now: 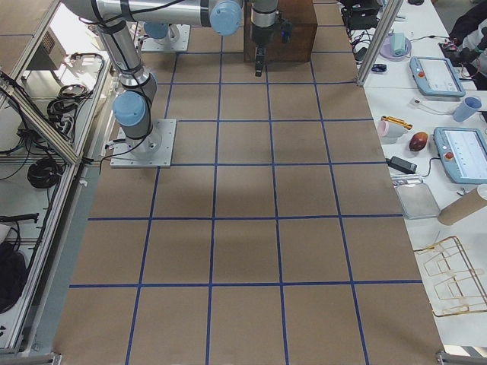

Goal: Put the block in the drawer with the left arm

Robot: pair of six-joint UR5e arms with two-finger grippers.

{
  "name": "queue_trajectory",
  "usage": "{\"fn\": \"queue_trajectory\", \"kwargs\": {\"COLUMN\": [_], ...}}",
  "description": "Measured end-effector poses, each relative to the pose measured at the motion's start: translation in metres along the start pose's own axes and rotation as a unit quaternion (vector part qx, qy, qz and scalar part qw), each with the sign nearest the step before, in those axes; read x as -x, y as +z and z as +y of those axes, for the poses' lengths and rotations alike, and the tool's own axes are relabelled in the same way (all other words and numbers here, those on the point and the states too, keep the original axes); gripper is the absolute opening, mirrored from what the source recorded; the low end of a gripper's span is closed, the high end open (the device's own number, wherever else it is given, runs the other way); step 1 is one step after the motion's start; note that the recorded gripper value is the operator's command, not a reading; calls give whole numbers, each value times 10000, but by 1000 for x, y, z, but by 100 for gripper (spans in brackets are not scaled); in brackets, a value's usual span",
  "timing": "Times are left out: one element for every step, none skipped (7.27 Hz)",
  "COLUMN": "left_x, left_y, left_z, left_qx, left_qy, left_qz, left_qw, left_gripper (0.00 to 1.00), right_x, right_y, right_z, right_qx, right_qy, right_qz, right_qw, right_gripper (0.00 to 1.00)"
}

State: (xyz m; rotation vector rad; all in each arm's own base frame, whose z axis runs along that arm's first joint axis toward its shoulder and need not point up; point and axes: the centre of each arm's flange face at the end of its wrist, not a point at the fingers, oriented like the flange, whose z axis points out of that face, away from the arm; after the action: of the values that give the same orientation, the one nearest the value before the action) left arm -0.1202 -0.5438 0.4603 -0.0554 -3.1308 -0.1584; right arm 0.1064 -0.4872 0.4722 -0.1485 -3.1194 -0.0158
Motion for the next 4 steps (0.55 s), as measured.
{"fn": "queue_trajectory", "kwargs": {"left_x": [-3, -5, -5, -6], "left_y": [4, 4, 2, 0], "left_z": [8, 14, 19, 22], "left_qx": [66, 90, 102, 111], "left_qy": [33, 40, 32, 29], "left_qz": [7, 10, 14, 17], "left_qw": [10000, 10000, 9999, 9999], "left_gripper": [100, 100, 100, 100], "right_x": [0, 0, 0, 0], "right_y": [0, 0, 0, 0], "right_z": [0, 0, 0, 0], "right_qx": [0, 0, 0, 0], "right_qy": [1, 3, 2, 2], "right_qz": [4, 5, 6, 6], "right_qw": [10000, 10000, 10000, 10000], "right_gripper": [100, 100, 100, 100]}}
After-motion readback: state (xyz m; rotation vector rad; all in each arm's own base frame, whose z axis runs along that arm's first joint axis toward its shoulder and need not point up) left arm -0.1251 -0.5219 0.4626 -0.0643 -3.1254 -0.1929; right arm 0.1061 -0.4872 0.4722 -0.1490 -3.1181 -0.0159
